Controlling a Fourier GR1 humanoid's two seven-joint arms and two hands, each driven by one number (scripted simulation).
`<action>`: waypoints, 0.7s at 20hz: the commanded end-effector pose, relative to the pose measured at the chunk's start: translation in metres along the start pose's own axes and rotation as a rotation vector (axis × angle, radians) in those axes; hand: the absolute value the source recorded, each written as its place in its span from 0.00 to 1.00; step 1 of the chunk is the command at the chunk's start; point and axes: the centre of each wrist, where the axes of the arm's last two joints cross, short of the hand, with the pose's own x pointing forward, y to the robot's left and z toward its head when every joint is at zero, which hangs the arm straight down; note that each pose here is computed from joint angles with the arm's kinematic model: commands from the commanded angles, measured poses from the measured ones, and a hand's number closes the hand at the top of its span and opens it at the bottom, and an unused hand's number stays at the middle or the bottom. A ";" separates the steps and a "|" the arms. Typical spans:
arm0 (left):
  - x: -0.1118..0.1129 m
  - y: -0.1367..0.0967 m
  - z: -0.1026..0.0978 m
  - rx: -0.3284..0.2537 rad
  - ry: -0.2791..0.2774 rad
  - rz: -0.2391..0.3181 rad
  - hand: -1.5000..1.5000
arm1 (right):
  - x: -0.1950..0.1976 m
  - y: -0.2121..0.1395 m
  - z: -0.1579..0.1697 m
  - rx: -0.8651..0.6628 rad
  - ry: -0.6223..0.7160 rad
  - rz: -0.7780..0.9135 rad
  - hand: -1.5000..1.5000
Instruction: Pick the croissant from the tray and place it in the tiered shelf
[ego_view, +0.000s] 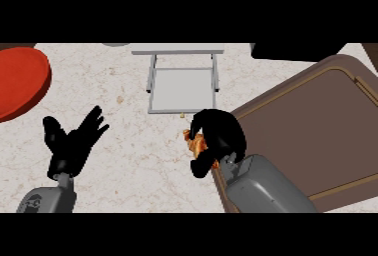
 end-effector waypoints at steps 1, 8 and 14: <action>-0.010 -0.015 -0.005 -0.030 0.069 -0.018 0.50 | 0.060 0.019 0.023 -0.027 -0.144 -0.067 1.00; -0.018 0.003 0.000 -0.001 0.086 -0.010 0.50 | 0.139 -0.024 0.072 -0.297 -0.268 -0.087 1.00; -0.023 0.012 -0.002 0.048 0.101 -0.007 0.50 | 0.184 -0.077 0.091 -0.437 -0.244 -0.129 1.00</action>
